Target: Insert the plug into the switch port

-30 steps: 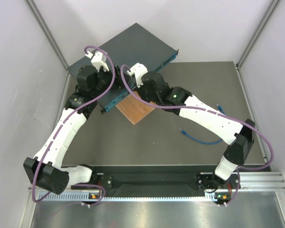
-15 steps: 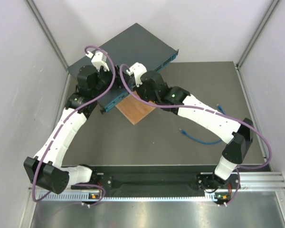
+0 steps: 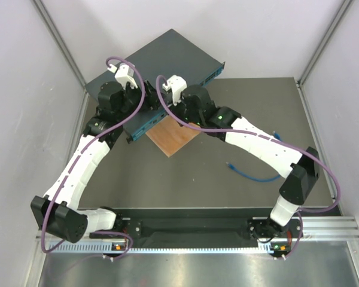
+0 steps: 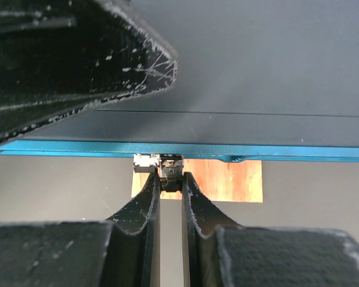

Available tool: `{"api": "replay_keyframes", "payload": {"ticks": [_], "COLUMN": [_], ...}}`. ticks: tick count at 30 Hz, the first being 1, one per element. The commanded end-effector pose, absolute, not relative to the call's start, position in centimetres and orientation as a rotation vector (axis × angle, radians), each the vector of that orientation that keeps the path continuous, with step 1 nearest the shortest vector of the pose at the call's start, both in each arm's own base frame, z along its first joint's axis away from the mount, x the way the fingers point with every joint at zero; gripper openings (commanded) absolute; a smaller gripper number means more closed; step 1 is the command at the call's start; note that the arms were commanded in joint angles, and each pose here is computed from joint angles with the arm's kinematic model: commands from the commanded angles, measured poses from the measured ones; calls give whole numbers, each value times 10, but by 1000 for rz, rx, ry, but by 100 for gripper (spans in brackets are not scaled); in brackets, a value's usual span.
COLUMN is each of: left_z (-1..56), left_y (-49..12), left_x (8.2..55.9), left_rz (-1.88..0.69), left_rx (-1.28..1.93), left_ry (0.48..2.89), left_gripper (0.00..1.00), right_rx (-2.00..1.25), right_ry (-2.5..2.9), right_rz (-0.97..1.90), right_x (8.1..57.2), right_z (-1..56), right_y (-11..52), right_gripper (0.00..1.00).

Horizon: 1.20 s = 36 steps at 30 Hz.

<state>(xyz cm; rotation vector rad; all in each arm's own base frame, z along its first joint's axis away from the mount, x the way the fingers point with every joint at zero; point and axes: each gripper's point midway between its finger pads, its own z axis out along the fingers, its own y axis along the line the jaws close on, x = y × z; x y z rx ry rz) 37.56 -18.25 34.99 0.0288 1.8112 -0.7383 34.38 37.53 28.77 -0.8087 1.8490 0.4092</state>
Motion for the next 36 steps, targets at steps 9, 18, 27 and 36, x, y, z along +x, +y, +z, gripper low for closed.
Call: {"api": "replay_keyframes", "payload": {"ticks": [9, 18, 27, 36], "left_z": [334, 335, 336, 337], "left_y": [-180, -183, -183, -182], "left_x": [382, 381, 381, 380], "left_rz": [-740, -759, -762, -758], "left_rx": [-5, 4, 4, 6], "left_ry": [1854, 1851, 1848, 1847], "left_gripper": [73, 73, 73, 73], "right_rx": [-870, -909, -857, -813], "right_ry": [1660, 1762, 1761, 1760], "right_rz": [531, 526, 621, 626], "right_x": [331, 308, 320, 336], "right_z": [344, 311, 321, 322], "right_y": [371, 323, 347, 360], "right_gripper": [46, 52, 41, 35]}}
